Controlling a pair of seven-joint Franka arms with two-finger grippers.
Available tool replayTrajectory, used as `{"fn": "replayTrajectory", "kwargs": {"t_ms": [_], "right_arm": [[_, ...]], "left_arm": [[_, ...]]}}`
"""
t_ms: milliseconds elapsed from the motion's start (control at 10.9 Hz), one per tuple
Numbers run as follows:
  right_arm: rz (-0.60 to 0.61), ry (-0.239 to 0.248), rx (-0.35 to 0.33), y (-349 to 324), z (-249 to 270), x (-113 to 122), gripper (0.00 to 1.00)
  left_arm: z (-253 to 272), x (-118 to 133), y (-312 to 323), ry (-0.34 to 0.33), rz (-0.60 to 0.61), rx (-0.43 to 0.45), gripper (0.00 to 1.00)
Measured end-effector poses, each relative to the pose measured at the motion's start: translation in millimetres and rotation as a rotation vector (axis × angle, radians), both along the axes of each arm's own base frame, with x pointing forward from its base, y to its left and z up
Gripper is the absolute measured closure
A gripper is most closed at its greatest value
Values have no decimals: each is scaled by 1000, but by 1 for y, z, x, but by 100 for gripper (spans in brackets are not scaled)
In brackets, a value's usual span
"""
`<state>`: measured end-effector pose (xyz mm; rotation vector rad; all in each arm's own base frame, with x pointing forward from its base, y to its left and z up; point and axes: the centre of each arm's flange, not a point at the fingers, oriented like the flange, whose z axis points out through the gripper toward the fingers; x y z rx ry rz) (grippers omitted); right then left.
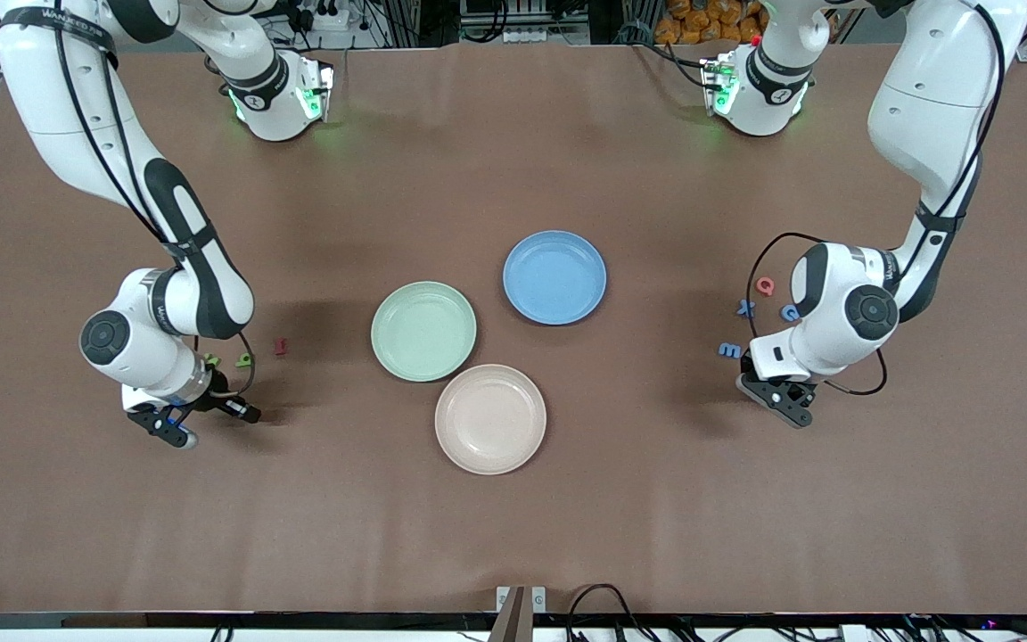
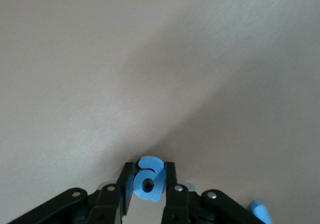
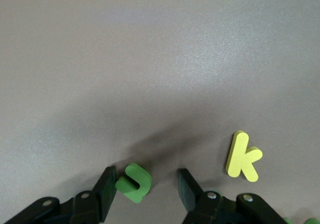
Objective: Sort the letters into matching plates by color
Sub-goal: 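Grasp the blue 'a' with the left gripper while the right gripper grasps green 'u'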
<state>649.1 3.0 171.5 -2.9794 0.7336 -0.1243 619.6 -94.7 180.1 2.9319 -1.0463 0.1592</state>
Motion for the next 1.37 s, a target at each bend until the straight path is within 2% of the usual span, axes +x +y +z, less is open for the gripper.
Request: {"fn": "replayTrajectory", "kwargs": {"t_ms": [458, 733, 1008, 1375], "right_arm": [[3, -1, -1, 0, 0, 0, 41], [64, 0, -32, 4, 0, 0, 39], [80, -2, -38, 5, 0, 0, 43], [83, -4, -39, 5, 1, 1, 47]], "left_arm": [[30, -10, -66, 26, 76, -3, 70], [37, -20, -94, 43, 129, -3, 70], [35, -33, -116, 98, 212, 15, 70], [40, -58, -173, 119, 342, 14, 70]]}}
